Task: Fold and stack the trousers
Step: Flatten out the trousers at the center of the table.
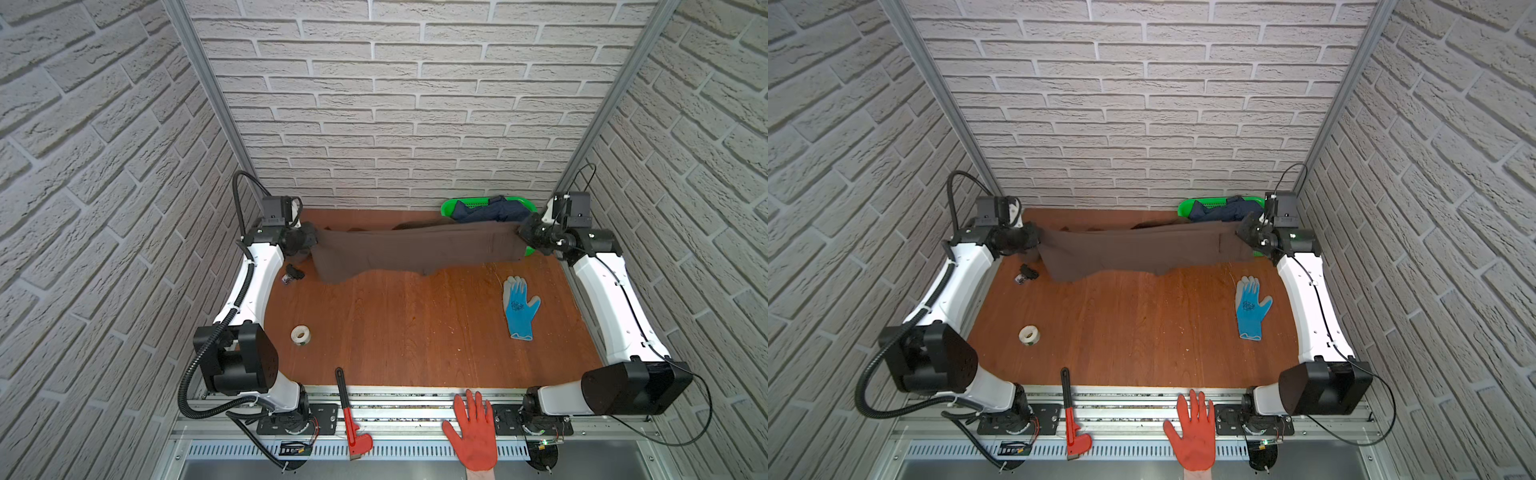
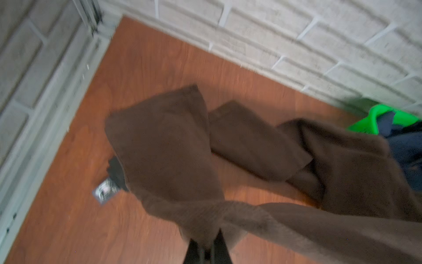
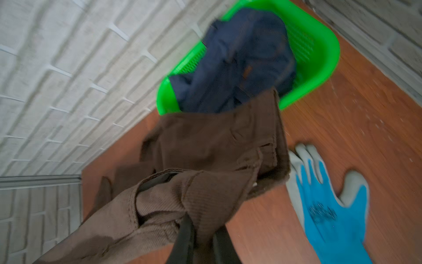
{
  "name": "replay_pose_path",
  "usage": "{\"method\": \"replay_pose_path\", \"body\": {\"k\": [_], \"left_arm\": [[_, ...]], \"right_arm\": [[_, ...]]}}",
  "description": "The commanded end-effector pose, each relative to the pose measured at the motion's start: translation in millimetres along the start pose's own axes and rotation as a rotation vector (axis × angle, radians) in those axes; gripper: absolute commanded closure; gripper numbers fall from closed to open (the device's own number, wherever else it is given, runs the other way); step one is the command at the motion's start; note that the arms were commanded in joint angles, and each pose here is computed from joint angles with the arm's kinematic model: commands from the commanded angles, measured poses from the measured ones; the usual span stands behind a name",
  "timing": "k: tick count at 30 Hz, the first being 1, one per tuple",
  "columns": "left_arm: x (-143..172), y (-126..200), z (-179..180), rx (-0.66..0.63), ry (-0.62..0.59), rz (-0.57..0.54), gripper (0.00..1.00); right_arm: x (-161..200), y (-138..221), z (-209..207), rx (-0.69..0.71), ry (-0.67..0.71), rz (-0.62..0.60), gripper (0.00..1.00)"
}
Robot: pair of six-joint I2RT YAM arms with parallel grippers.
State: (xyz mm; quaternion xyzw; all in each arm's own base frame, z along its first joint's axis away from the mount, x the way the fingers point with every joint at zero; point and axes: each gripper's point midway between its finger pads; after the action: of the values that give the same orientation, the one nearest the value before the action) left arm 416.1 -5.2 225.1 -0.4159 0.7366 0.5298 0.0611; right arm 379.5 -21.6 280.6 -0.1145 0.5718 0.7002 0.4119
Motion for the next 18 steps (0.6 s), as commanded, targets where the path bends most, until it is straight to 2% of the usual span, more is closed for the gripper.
{"method": "replay_pose_path", "body": {"k": [1, 6, 12, 18], "left_arm": [[-18, 37, -3, 0.053, 0.012, -0.195, 1.00], [40, 35, 32, -0.012, 0.033, -0.145, 1.00], [99, 28, 66, -0.061, 0.096, -0.092, 1.00], [151, 16, 76, -0.099, 0.111, -0.012, 0.97]], "right_arm": [[8, 17, -26, 0.053, 0.033, -0.098, 0.94], [77, -7, -75, 0.177, 0.030, 0.039, 0.94], [121, -13, -104, 0.261, 0.034, 0.106, 0.95], [151, -11, -133, 0.366, 0.019, 0.175, 0.95]]}}
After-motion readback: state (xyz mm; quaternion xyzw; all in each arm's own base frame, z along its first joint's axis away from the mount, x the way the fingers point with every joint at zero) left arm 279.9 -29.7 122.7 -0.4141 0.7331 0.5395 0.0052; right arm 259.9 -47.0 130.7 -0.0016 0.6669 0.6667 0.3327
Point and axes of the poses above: each gripper's point midway between its finger pads, its own y axis back along the fingers, its own z axis along the line the jaws close on, x = y × z, and after that the axes turned 15 degrees about y, right-handed
